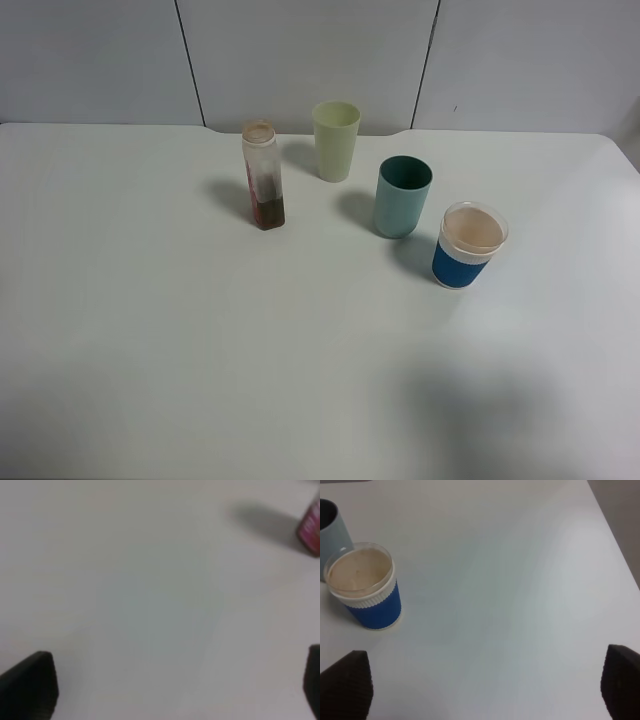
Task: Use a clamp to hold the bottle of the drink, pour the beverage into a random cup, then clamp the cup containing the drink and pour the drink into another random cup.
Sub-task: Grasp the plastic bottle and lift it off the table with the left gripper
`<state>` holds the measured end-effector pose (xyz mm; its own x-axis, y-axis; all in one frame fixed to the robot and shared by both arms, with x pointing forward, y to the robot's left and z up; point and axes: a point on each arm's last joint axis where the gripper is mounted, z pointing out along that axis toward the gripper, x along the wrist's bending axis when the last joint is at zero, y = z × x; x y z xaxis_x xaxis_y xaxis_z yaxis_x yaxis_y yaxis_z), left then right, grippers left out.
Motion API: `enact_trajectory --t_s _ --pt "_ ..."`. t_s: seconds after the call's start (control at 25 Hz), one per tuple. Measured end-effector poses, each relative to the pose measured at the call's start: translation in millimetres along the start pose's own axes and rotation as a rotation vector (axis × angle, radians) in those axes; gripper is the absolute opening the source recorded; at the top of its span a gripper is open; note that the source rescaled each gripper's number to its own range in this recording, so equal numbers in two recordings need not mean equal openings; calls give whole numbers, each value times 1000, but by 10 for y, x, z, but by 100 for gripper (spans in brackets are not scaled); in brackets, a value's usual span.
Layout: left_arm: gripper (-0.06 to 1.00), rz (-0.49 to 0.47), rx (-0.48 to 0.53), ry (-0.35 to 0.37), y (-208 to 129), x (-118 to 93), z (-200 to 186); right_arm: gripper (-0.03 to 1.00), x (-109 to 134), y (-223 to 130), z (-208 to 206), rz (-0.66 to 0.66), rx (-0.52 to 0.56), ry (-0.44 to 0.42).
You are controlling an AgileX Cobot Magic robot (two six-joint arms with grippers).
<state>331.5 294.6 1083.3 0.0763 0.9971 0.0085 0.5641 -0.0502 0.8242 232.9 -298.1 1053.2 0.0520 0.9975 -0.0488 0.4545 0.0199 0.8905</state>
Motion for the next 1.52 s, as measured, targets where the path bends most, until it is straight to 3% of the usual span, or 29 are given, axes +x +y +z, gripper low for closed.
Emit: enact_trajectory --t_s 0.4,0.6,0.8,1.08,1.28,1.52 --pt "100 20 182 -188 101 -316 671 73 0 0 0 0 0 0" --pt "100 39 178 -287 122 -562 855 73 0 0 0 0 0 0" --pt "100 1 183 -374 112 -810 1019 73 0 0 0 0 0 0" --pt "100 -72 175 -407 59 -1088 1357 73 0 0 0 0 0 0" --pt "100 -151 161 -389 -15 -1240 1607 73 0 0 0 0 0 0" --pt "100 -162 169 -355 -186 -1410 1857 73 0 0 0 0 0 0"
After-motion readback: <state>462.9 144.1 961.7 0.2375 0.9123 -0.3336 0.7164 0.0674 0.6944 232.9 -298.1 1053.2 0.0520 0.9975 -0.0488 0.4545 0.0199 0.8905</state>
